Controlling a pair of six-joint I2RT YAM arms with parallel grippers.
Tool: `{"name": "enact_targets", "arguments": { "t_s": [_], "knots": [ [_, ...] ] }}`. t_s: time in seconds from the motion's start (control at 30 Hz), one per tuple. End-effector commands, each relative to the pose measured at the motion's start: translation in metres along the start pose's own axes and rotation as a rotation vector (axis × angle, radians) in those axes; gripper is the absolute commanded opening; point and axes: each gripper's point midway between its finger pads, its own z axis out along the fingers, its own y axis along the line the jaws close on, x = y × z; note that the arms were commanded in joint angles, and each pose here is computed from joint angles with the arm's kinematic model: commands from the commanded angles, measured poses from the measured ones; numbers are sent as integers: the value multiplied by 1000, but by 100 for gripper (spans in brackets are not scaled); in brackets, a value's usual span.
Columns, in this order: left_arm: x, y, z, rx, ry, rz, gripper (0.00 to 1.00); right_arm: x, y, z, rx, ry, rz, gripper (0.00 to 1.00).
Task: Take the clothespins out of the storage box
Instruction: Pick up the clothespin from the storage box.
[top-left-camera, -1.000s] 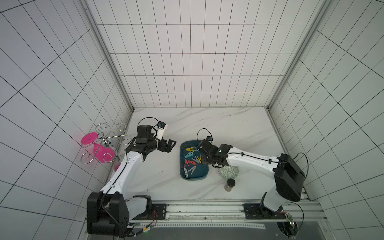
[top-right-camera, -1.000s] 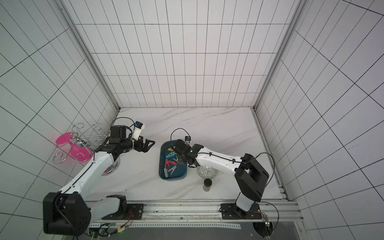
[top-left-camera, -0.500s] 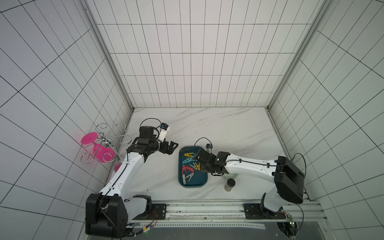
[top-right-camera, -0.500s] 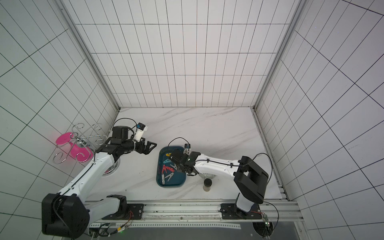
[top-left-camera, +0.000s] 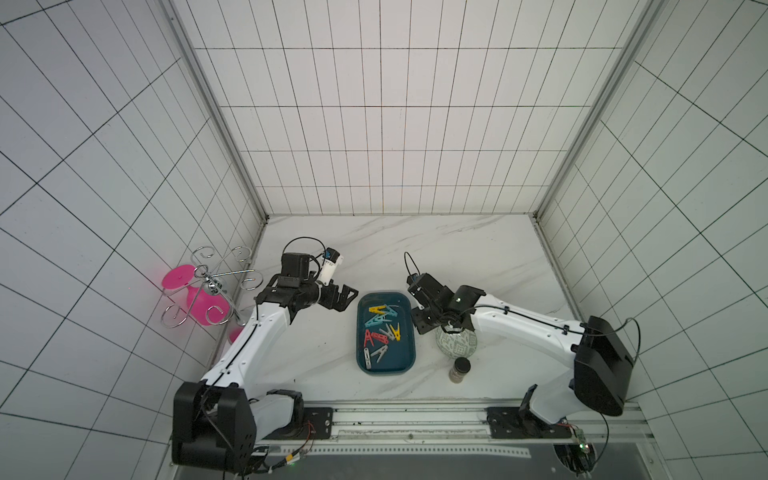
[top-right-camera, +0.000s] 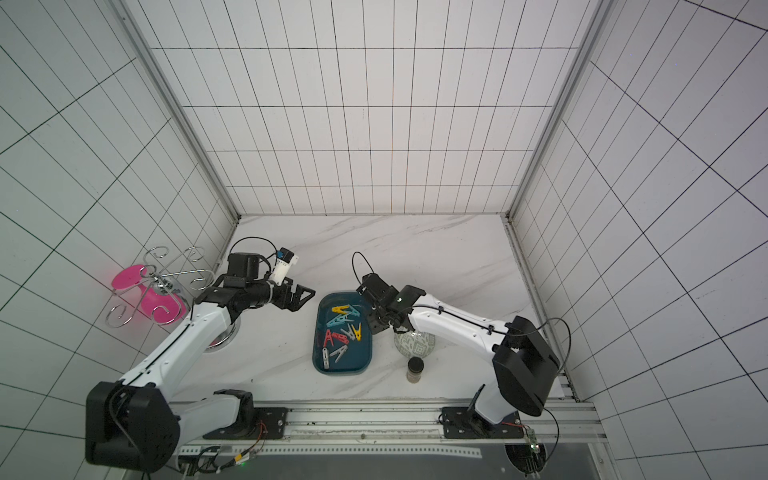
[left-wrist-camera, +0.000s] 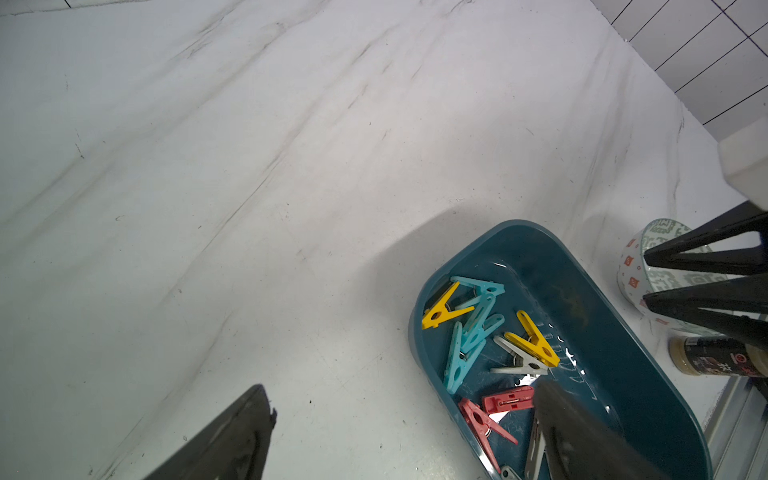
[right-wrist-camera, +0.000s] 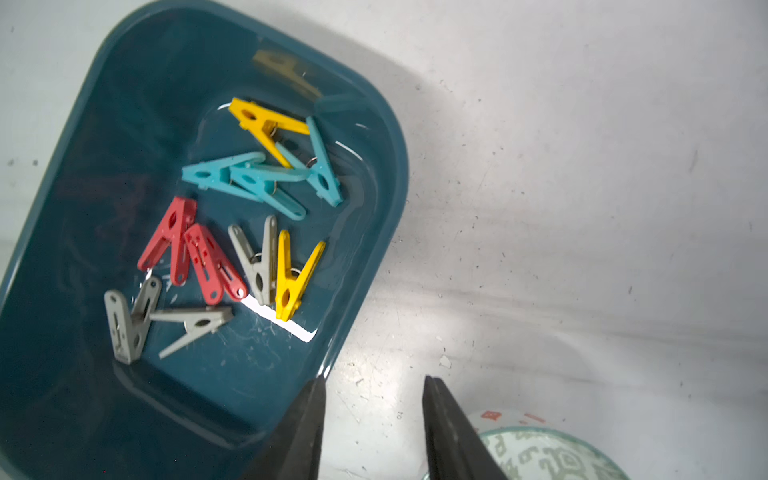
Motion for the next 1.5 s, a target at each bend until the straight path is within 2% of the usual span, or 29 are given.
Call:
{"name": "enact_targets", "arguments": {
  "t_s": [0.0,0.1,0.33,0.5,0.8,1.37,1.47],
  "knots": [
    [2,-2,0,11,20,19,98,-12,22,-21,-149,-11,-262,46],
    [5,-3,1,21,31,19,98,-10,42,-23,-257,13,-360,48],
    [11,-6,-2,41,46,29,98,-11,65,2,-315,70,-432,48],
    [12,-3,-5,39,37,11,98,-5,77,28,-349,120,-418,47],
    [12,1,-6,33,33,-2,98,-3,98,53,-401,143,-383,47],
    [13,4,-6,26,33,-8,98,-2,109,86,-397,166,-359,33],
    [12,4,-6,23,32,-9,98,-2,111,87,-401,168,-361,28]
  ]
}}
